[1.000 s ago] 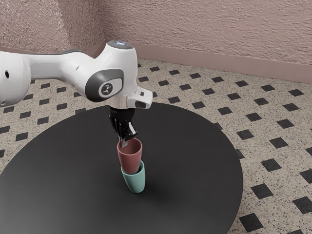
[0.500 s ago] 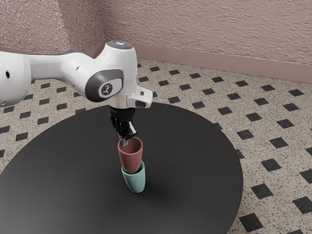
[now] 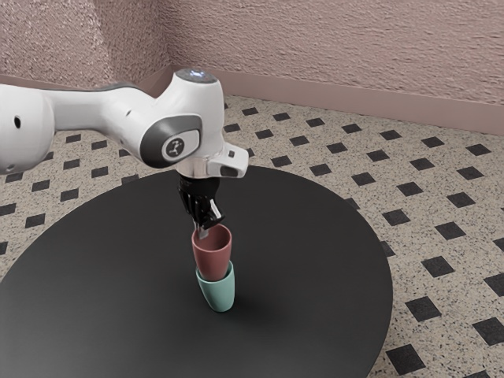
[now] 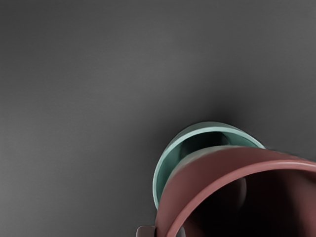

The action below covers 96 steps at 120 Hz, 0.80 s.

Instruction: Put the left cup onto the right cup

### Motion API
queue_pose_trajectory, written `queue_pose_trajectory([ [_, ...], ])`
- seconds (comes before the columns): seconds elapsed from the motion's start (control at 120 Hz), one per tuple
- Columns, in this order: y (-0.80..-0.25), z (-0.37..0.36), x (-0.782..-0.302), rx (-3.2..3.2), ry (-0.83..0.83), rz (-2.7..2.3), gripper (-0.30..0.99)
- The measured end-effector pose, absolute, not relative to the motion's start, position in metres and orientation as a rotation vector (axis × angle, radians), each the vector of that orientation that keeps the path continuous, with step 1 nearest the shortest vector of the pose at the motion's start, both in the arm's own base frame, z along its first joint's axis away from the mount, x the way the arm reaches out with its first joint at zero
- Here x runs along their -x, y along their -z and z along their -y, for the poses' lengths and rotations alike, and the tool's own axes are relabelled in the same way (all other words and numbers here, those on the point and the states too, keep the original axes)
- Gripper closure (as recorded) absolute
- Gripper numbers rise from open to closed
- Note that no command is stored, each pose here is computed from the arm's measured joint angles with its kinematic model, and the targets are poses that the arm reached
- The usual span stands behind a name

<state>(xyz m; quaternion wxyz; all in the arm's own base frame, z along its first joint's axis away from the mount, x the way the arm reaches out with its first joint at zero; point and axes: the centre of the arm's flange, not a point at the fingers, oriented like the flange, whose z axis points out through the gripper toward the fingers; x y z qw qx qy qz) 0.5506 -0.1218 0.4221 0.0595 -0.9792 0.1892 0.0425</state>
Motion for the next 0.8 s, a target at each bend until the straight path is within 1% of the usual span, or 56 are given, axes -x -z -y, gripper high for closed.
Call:
queue_pose_trajectory([
  [0.042, -0.421, 0.122, -0.550, 2.965, -0.132, -0.573, 0.77],
  [0.108, -0.419, 0.122, -0.549, 2.967, -0.134, -0.574, 0.70],
  [0.175, -0.417, 0.122, -0.549, 2.968, -0.130, -0.577, 0.59],
  [0.3, -0.416, 0.122, -0.549, 2.969, -0.122, -0.584, 0.35],
  [0.417, -0.417, 0.123, -0.549, 2.969, -0.114, -0.589, 0.20],
  [0.583, -0.419, 0.123, -0.549, 2.970, -0.102, -0.594, 0.09],
  [0.8, -0.428, 0.122, -0.550, 2.974, -0.077, -0.593, 0.03],
])
